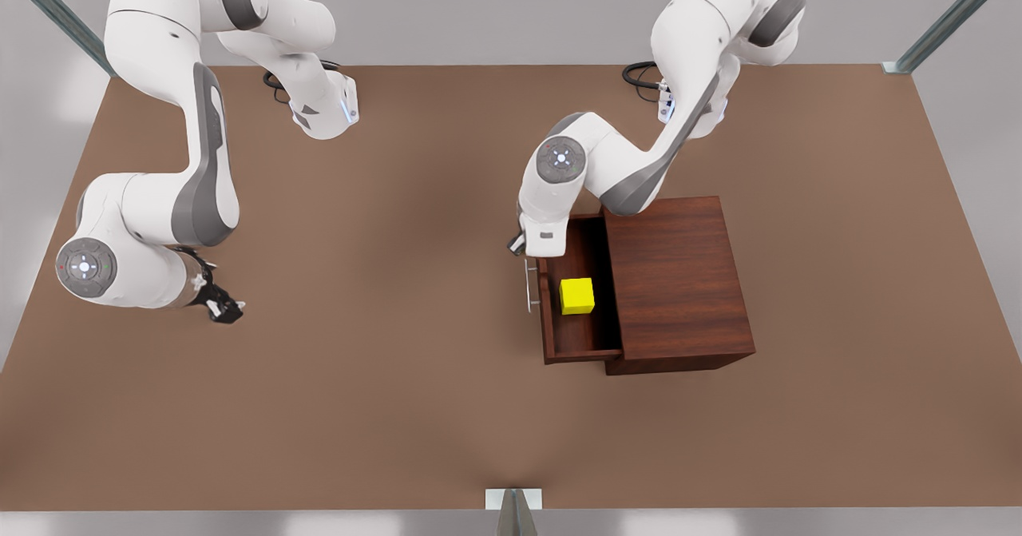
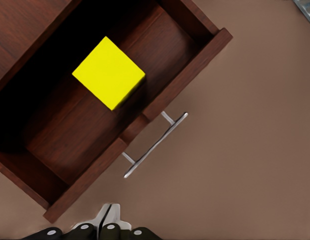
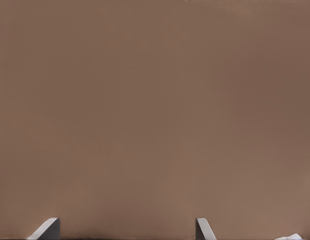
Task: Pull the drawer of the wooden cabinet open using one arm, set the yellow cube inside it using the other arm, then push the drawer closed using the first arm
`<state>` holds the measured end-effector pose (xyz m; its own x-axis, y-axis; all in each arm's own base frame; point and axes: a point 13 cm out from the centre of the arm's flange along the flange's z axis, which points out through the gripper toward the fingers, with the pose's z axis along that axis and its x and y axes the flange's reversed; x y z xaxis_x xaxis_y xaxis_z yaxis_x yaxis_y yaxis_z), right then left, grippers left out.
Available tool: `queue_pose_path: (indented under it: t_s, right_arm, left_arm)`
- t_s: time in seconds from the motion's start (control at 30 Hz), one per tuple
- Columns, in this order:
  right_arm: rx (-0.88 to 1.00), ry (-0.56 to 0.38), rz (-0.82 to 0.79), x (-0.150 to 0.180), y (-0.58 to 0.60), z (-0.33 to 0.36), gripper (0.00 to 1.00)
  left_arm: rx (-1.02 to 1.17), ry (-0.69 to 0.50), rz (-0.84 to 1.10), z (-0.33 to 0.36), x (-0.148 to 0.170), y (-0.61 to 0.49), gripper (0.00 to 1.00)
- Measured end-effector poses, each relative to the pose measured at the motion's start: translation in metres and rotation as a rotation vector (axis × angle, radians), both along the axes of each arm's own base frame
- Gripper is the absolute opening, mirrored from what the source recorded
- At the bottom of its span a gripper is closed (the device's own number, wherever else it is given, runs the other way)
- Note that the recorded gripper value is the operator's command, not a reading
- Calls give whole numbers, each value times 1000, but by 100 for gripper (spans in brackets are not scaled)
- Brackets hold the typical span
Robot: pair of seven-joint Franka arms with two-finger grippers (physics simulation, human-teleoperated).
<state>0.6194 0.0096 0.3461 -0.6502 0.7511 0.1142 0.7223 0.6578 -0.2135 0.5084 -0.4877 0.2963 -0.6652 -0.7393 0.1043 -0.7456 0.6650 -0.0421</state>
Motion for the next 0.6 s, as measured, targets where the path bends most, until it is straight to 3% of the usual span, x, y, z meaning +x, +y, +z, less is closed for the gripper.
queue_pose_path:
  t_s: [0.3, 0.6]
  right_arm:
    - [73, 32, 295, -3, 1, -1, 100]
    - [113, 49, 469, -3, 2, -4, 100]
  left_arm:
    - [-33, -47, 359, -72, 39, -23, 0]
    - [-22, -98, 533, -100, 54, -20, 0]
